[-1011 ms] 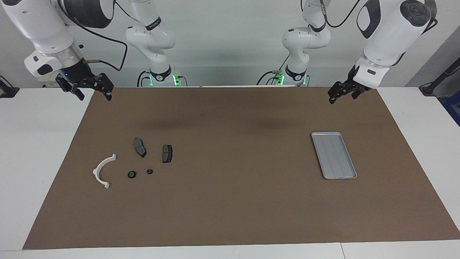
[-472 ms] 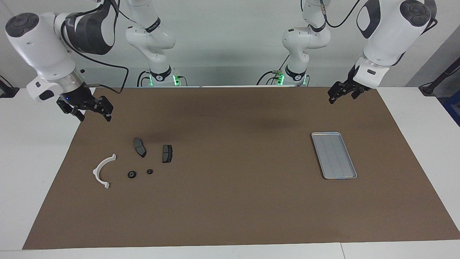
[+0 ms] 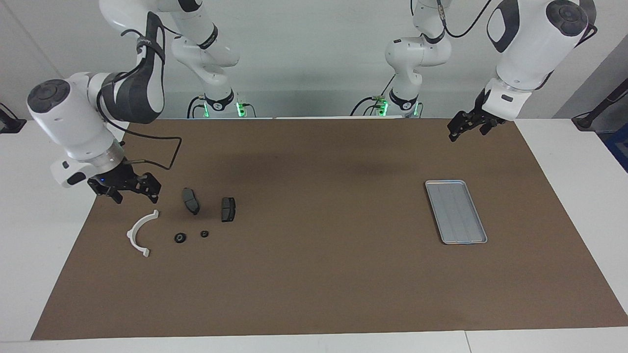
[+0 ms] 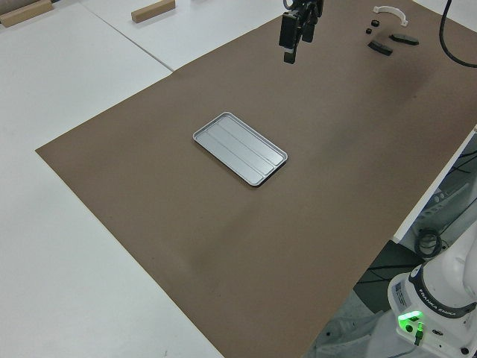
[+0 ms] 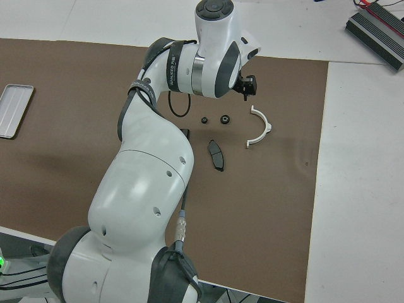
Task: Pick bearing gear from pile to tray
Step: 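Reach the right gripper toward the small black bearing gears, then lower the right gripper and grasp one black bearing gear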
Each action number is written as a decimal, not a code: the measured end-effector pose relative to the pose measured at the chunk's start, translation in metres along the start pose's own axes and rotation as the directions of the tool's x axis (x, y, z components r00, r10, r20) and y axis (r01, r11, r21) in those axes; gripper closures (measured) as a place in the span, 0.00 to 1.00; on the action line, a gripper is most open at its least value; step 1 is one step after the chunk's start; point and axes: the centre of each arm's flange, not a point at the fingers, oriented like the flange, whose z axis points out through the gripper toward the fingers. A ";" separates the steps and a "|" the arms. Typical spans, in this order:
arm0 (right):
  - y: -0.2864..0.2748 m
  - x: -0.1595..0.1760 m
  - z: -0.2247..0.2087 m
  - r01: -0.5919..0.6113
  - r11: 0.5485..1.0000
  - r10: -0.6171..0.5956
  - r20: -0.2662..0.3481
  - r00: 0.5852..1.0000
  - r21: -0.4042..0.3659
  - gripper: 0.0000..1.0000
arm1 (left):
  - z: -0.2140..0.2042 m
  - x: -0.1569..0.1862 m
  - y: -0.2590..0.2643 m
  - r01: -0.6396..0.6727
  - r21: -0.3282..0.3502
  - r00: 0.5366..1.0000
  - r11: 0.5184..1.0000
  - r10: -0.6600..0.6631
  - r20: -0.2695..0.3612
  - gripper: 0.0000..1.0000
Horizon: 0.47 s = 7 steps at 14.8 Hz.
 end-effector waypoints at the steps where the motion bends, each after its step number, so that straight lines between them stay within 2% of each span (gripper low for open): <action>1: -0.005 0.005 0.012 0.008 1.000 -0.008 -0.003 1.000 0.001 0.00 | 0.000 0.000 0.000 0.000 0.000 1.000 1.000 0.000 0.000 0.00; 4: -0.018 0.016 0.053 0.029 1.000 -0.029 -0.014 0.999 0.002 0.03 | 0.000 0.000 0.000 0.000 0.000 1.000 1.000 0.000 0.000 0.00; 7: -0.018 0.019 0.075 0.029 1.000 -0.029 -0.002 1.000 0.003 0.00 | 0.000 0.000 0.000 0.000 0.000 1.000 1.000 0.000 0.000 0.00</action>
